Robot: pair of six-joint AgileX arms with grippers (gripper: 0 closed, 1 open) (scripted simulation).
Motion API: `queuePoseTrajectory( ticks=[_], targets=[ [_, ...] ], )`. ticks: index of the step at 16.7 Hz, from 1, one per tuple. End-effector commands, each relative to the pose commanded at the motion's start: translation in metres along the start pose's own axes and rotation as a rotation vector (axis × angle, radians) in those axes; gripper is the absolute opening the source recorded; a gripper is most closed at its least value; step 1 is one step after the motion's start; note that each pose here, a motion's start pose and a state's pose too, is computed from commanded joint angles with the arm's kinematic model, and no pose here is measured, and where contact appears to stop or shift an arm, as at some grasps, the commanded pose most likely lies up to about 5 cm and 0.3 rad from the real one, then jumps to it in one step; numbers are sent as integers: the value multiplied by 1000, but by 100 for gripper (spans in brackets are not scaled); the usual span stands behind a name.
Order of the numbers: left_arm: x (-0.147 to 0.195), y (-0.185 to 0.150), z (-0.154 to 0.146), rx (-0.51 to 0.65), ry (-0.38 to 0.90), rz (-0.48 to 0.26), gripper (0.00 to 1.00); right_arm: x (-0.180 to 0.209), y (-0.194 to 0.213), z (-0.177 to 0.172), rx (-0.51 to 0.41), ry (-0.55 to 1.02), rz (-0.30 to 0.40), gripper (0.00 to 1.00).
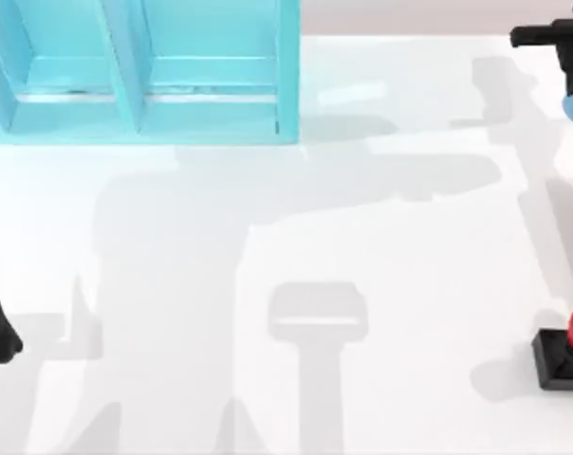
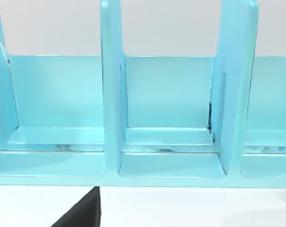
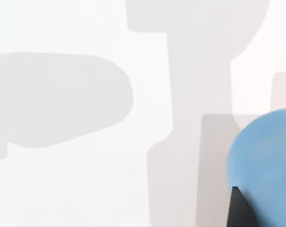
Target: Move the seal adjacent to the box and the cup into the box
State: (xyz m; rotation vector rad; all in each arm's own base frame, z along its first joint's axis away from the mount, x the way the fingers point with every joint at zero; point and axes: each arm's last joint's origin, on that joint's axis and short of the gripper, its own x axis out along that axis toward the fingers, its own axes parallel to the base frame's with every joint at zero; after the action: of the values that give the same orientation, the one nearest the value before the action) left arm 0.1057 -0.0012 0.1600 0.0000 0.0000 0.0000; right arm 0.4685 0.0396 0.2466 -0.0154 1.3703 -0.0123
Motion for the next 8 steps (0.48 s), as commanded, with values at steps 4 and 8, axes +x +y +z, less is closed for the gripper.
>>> queuePoseTrajectory(
  ticks=[4, 8],
  targets=[
    [0, 0, 0, 0, 0, 0, 100, -19, -54, -39, -1, 45, -27, 0],
    [0, 0, 0, 0, 0, 0, 100, -28, -105, -112, 0, 133, -39, 0]
  ],
)
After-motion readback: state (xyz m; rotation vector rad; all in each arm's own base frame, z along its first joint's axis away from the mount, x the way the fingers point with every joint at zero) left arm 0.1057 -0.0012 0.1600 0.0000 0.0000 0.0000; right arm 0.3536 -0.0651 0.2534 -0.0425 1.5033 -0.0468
